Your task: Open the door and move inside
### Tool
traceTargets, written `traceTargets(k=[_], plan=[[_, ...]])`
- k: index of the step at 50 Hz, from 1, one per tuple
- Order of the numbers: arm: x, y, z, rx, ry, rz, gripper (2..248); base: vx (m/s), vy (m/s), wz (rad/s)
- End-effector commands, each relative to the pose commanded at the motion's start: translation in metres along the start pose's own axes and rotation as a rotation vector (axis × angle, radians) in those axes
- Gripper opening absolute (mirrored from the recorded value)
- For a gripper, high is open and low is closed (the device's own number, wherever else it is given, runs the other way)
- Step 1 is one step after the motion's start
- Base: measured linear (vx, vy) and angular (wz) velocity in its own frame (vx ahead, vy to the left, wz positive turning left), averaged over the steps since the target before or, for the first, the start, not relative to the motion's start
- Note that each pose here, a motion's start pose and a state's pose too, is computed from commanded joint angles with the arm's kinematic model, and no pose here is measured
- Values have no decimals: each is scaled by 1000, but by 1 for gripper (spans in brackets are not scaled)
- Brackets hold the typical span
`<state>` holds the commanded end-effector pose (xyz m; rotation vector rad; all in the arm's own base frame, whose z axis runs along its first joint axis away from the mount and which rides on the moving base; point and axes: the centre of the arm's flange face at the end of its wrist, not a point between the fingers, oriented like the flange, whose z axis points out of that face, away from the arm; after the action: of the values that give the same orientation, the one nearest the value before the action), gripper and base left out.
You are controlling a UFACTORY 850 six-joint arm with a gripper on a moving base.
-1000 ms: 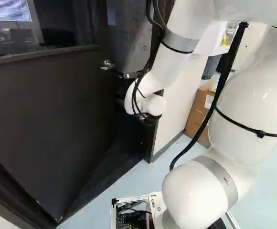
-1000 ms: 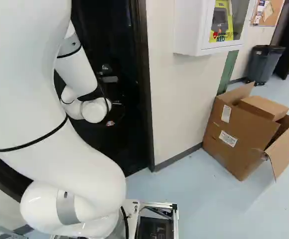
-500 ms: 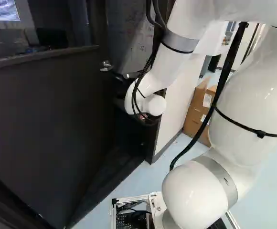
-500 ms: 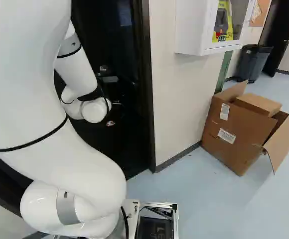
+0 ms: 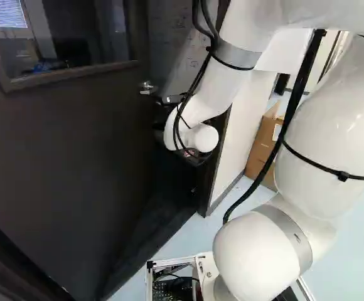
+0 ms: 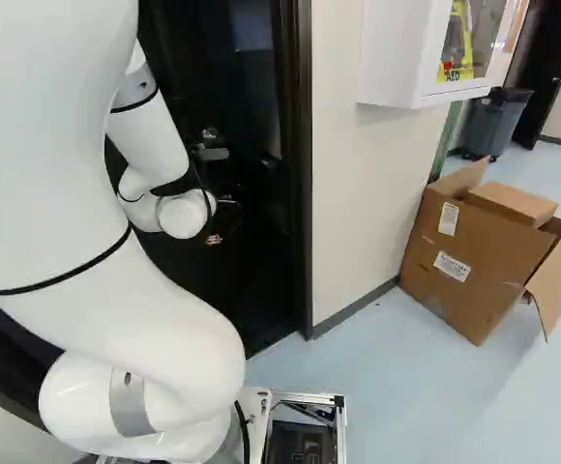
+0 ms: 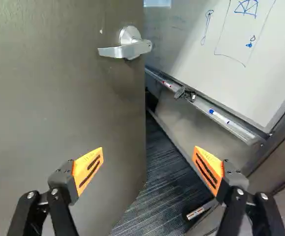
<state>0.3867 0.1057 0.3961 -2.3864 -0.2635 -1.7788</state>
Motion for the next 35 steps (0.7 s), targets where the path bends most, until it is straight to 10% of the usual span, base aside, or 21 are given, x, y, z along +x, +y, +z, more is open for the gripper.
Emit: traceTargets(k=[35], plan=[[0,0,0,0,0,0,247,8,46,-6]])
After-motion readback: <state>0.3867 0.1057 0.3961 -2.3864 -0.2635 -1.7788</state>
